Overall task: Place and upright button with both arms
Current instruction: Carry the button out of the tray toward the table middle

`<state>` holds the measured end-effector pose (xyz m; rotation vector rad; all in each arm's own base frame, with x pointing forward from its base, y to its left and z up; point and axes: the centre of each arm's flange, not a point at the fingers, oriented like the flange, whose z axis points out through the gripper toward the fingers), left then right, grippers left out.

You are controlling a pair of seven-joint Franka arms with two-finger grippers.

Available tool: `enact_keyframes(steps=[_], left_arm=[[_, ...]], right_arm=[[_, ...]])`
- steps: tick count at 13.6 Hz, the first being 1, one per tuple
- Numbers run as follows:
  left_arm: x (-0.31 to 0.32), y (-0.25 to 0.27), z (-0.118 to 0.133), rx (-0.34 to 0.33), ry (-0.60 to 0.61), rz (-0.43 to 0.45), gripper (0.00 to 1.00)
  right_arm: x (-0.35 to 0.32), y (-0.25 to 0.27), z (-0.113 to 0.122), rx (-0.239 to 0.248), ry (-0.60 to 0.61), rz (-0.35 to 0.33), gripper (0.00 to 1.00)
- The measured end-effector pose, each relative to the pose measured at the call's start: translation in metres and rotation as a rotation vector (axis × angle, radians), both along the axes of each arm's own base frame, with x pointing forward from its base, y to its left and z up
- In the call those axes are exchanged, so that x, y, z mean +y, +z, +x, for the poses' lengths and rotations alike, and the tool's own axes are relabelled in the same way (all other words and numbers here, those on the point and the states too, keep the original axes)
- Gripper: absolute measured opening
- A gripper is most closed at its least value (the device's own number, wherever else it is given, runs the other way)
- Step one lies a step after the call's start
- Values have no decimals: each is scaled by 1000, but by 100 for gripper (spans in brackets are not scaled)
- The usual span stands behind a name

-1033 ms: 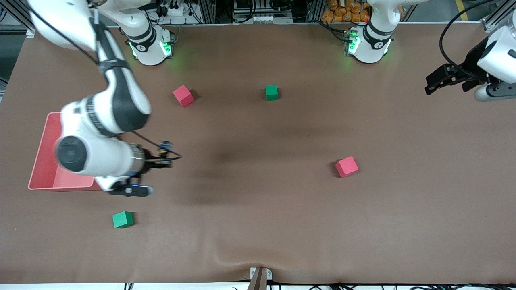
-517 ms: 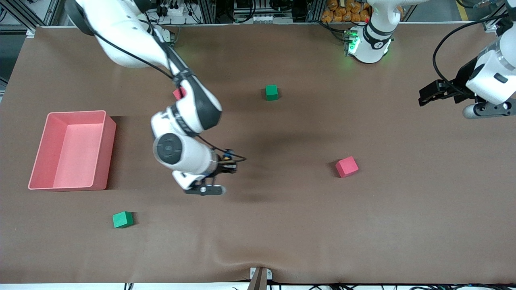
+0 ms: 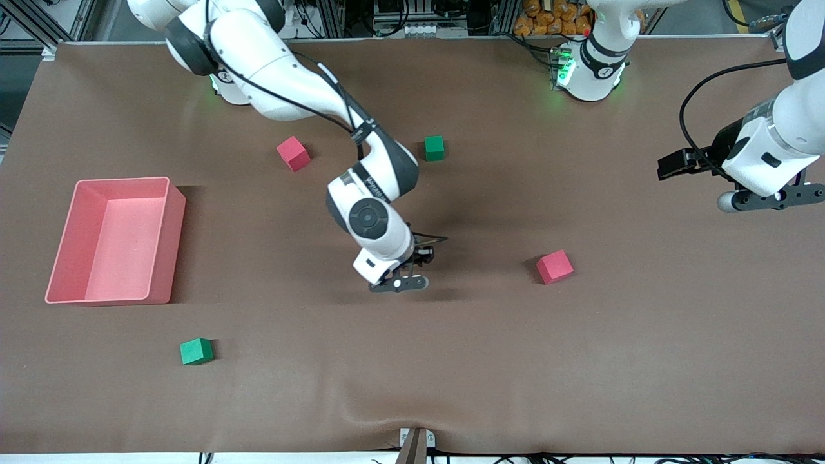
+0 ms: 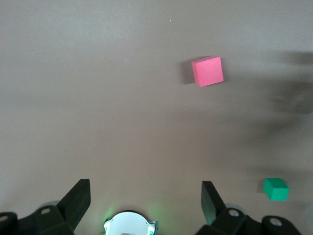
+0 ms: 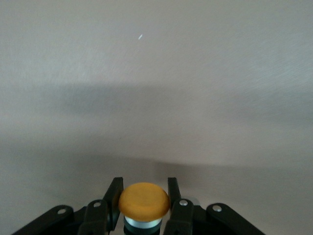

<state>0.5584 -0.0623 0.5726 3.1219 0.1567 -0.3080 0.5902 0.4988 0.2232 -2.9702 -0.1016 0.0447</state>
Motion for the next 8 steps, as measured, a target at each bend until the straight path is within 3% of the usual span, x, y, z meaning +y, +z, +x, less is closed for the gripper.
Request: enact_keyframes(steps=[5, 7, 8], left_arm=[[15, -17, -3, 52, 25, 5, 100], [15, -24, -5, 75, 26, 7, 100], [14, -27, -6, 87, 23, 9, 100]], right_arm=[[25, -25, -21, -33, 32, -15, 42], [26, -25, -21, -36, 24, -16, 56], [26, -23, -20, -41, 21, -16, 68]])
